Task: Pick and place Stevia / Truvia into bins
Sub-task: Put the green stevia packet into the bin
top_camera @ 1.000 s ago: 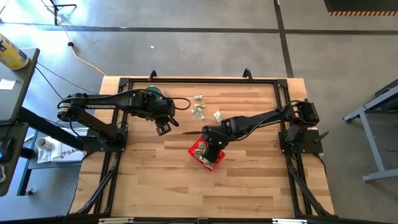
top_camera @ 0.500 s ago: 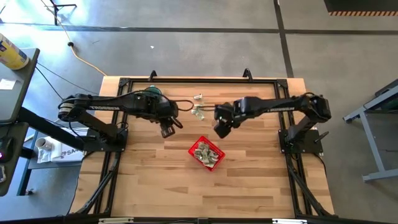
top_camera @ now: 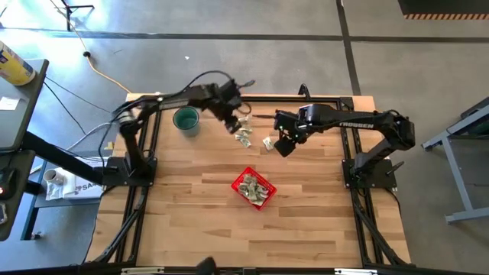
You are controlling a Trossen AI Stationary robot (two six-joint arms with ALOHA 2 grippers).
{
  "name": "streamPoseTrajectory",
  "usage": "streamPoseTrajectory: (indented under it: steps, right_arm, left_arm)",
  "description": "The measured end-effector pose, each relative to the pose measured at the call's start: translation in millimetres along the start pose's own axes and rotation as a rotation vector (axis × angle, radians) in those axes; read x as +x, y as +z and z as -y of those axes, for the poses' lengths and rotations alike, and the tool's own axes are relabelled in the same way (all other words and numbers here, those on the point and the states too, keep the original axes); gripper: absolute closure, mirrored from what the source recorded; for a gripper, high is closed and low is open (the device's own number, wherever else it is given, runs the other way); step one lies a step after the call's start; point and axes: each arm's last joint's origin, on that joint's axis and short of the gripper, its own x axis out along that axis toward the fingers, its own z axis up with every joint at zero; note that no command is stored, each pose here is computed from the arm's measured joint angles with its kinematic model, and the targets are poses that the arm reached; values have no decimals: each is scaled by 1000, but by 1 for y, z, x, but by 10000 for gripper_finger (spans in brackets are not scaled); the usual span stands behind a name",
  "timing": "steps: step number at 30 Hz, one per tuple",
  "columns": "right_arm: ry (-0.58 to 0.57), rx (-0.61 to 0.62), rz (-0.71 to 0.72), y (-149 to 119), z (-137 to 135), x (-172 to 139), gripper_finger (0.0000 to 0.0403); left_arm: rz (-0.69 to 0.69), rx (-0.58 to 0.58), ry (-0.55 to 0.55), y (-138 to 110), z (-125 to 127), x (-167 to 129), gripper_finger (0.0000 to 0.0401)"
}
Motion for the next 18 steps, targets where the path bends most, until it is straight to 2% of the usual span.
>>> streamPoseTrajectory:
  steps: [4,10,18]
  right_arm:
    - [-6,8,6,4,6,0,174]
    - [-12,7,8,9,12,1,178]
    - [-5,15,1,10,14,1,178]
  left_arm:
    - [-67,-30,34,22,-19,23,194]
    - [-162,23,91,42,-20,62,194]
    - [-153,88,109,56,-19,79,194]
